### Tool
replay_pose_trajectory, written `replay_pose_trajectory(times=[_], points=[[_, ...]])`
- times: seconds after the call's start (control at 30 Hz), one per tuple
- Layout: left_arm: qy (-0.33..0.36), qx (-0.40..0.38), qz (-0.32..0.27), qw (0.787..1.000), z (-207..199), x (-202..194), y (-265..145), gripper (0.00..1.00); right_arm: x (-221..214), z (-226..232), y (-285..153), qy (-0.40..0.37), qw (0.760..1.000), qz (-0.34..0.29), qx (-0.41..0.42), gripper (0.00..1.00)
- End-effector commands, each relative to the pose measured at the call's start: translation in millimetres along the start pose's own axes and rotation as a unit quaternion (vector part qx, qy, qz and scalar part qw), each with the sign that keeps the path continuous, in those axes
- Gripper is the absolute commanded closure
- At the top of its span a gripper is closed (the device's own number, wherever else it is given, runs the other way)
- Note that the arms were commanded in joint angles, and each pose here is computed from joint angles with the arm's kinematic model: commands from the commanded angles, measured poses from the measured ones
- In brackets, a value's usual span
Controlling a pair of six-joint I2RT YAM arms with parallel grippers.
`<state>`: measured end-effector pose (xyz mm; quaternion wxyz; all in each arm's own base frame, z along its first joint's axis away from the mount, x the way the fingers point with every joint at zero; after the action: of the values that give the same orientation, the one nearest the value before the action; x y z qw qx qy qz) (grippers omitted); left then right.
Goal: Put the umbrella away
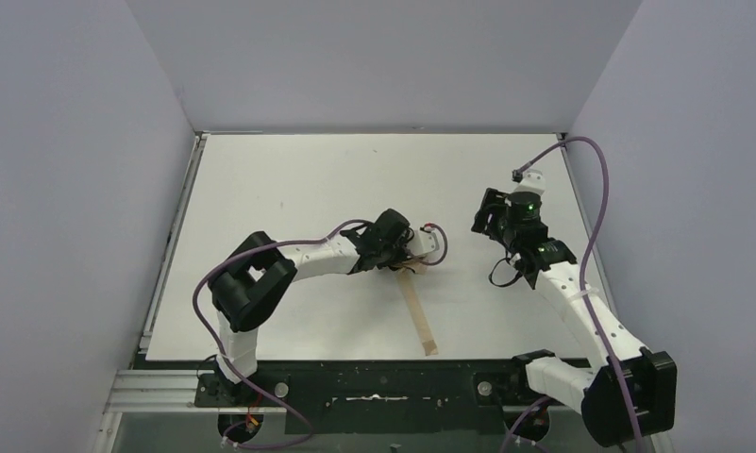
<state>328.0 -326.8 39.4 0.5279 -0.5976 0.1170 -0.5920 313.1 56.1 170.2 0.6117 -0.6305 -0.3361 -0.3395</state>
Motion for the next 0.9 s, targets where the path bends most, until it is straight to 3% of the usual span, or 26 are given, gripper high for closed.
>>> replay_pose_trajectory(times=[0.0, 0.07, 0.23, 0.4, 0.53, 0.63, 0.87], points=[[0.101, -0.006, -0.01, 0.995, -17.8, -17.5, 4.3, 1.0, 66.6, 13.1, 22.7, 0.005, 0.99, -0.113, 0.085, 0.35], [0.128, -0.007, -0.018, 0.992, -22.0, -20.9, 6.3, 1.0, 73.4, 18.9, 34.5, -0.008, 0.985, -0.122, 0.123, 0.35], [0.165, 0.002, -0.051, 0.985, -25.2, -20.6, 7.7, 1.0, 58.1, 50.8, 58.7, -0.091, 0.965, -0.071, 0.236, 0.3], [0.175, -0.003, -0.067, 0.982, -28.5, -22.0, 6.7, 1.0, 33.5, 79.2, 70.5, -0.097, 0.938, -0.025, 0.333, 0.19], [0.181, 0.003, -0.08, 0.98, -29.8, -22.0, 7.1, 1.0, 12.3, 110.8, 61.6, -0.14, 0.9, 0.015, 0.412, 0.15], [0.186, 0.0, -0.087, 0.979, -32.9, -23.0, 7.1, 1.0, -2.8, 135.9, 52.8, -0.201, 0.866, 0.033, 0.456, 0.15], [0.211, -0.005, -0.105, 0.972, -40.5, -28.0, 5.8, 1.0, -32.9, 159.2, 55.8, -0.252, 0.811, 0.084, 0.522, 0.19]])
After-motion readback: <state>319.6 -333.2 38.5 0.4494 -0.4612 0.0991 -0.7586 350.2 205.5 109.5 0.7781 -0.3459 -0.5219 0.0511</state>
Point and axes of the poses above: each gripper's point midway between its finger pads, its own y axis out along the fingers, its own z axis along the line the jaws close on, x = y × z, the point moved 1 cm from there along -y, back along the fingers, and after that the axes turned 13 degrees about -y, right-handed, at the moved point
